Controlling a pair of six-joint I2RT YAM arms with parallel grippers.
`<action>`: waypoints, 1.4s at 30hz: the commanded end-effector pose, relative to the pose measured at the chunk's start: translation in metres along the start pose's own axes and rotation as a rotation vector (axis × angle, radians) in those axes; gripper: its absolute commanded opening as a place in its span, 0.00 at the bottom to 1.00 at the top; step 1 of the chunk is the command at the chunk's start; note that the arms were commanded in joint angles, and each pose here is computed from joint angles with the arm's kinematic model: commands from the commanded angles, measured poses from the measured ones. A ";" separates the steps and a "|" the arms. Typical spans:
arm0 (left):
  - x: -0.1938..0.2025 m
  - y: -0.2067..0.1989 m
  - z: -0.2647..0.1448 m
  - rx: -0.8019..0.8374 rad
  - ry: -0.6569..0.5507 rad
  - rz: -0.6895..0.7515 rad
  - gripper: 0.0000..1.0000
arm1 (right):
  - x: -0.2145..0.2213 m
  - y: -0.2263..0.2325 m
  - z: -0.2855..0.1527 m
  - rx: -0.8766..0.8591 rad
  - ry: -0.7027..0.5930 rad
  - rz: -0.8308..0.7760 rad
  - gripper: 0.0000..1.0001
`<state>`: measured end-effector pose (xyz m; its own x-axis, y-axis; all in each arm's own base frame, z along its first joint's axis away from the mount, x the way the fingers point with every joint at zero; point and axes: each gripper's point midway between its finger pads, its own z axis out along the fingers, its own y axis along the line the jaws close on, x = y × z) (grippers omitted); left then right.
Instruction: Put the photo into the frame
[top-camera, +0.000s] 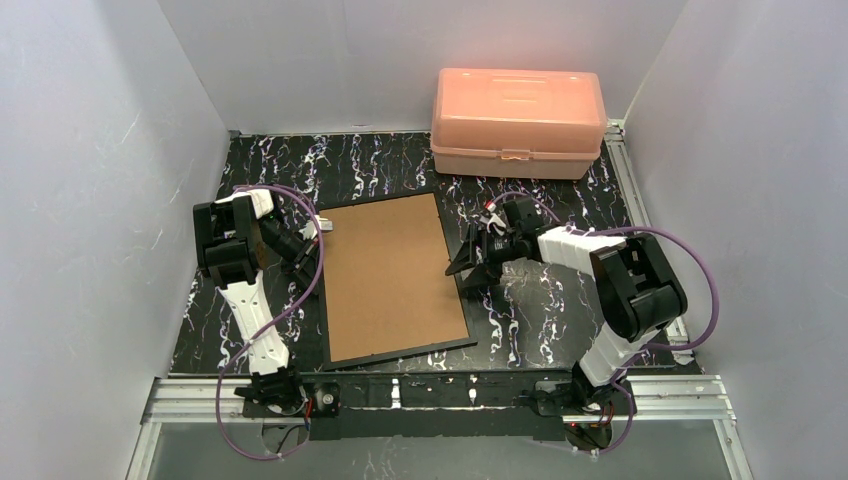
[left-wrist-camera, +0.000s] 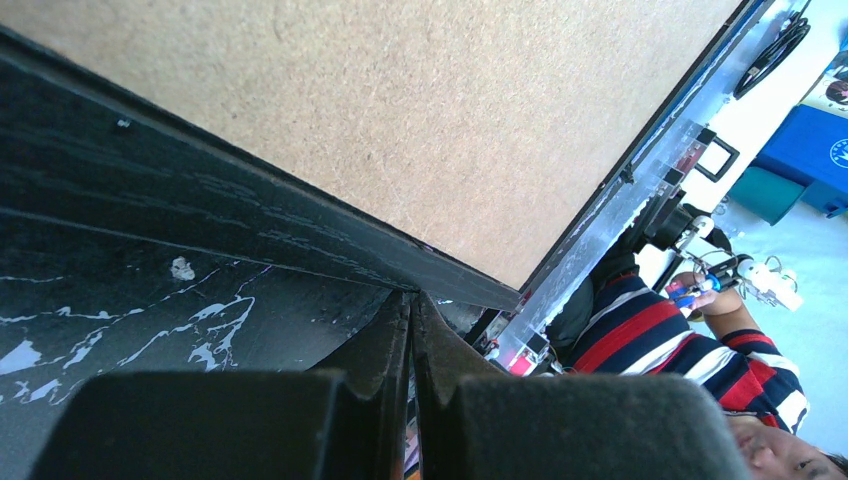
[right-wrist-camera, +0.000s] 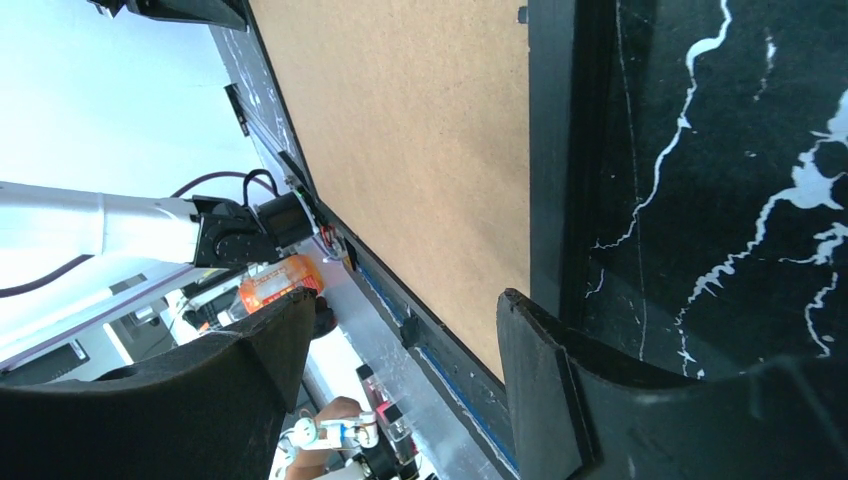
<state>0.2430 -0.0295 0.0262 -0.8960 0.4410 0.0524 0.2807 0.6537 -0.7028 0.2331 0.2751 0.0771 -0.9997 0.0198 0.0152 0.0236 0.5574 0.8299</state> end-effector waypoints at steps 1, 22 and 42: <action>-0.018 0.017 -0.008 -0.106 -0.069 0.116 0.00 | 0.003 0.002 -0.004 0.002 0.009 -0.022 0.75; -0.019 0.016 -0.007 -0.099 -0.071 0.114 0.00 | 0.022 -0.036 0.017 0.079 0.033 0.028 0.75; -0.020 0.017 -0.008 -0.101 -0.074 0.113 0.00 | 0.038 -0.047 0.022 0.110 0.069 0.041 0.73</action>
<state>0.2431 -0.0296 0.0262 -0.8963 0.4405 0.0520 0.2804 0.6536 -0.7030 0.2046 0.2837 0.0533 -0.9977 -0.0336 0.0595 0.0303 0.5630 0.8259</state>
